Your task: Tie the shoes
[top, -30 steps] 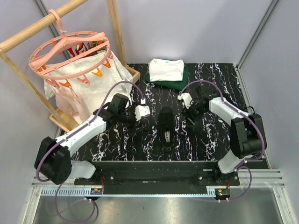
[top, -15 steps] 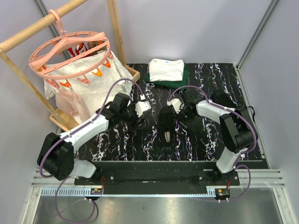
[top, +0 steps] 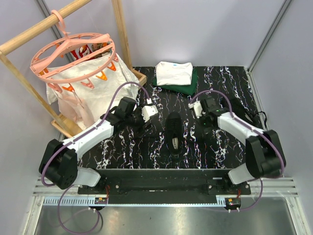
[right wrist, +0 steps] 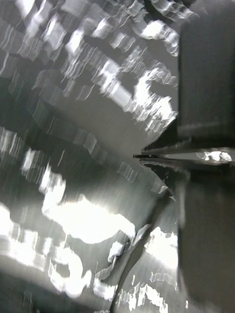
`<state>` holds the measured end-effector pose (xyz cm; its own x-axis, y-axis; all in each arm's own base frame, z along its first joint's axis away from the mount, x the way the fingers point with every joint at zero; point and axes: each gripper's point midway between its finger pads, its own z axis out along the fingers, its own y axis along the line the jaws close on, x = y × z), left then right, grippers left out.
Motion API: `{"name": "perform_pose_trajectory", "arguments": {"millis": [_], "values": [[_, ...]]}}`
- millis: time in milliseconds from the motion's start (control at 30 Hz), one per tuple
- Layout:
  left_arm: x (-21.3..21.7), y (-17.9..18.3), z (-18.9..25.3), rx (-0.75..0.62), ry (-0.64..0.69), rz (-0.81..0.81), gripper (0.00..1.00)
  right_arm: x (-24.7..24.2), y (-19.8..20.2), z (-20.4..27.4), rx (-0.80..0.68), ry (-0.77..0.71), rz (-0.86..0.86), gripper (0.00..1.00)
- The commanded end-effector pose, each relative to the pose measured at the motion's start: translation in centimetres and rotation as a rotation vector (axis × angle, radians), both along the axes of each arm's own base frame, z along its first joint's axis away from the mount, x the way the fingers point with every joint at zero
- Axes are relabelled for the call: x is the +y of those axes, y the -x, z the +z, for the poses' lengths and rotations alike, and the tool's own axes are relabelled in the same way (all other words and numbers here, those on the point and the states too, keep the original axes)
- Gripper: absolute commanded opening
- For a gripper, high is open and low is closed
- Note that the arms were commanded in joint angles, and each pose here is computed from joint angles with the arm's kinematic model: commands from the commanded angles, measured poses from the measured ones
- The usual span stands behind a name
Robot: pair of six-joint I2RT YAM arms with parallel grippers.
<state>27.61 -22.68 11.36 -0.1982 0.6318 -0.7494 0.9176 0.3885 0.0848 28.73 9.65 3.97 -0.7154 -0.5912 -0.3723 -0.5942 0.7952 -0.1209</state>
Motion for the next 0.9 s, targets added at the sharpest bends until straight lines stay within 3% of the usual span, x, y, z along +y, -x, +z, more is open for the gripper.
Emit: {"name": "perform_pose_trajectory", "arguments": {"millis": [0,67,133,233,333,367,467,700,867], "values": [[-1.1,-1.0,1.4,-0.07,0.038,-0.047,0.84,-4.3,0.4,2.0,-0.063,0.071,-0.171,0.31],[-1.5,-0.7,1.3,-0.075,0.04,-0.101,0.85,-4.4,1.3,2.0,-0.038,0.054,-0.177,0.84],[-1.8,-0.1,1.0,-0.059,0.033,-0.158,0.84,-4.4,1.9,2.1,-0.021,0.033,-0.164,0.91],[-2.4,-0.1,0.5,-0.056,0.028,-0.208,0.8,-4.4,1.9,2.9,-0.015,-0.023,-0.164,0.94],[-3.5,-0.2,0.2,-0.035,0.047,-0.257,0.69,-2.9,1.7,4.1,-0.018,-0.124,-0.111,0.93],[-3.8,-0.1,0.1,-0.024,0.056,-0.27,0.6,-2.5,1.5,4.7,-0.03,-0.147,-0.101,0.93],[-5.3,0.2,-0.6,0.02,0.096,-0.323,0.52,-0.8,1.7,6.1,-0.025,-0.246,-0.046,0.92],[-8.4,0.5,-0.8,0.014,0.168,-0.409,0.49,1.9,3.4,7.1,0.007,-0.39,0.112,0.87],[-9.5,0.3,-1.6,0.025,0.167,-0.428,0.49,2.0,3.6,5.5,0.045,-0.381,0.176,0.84]]}}
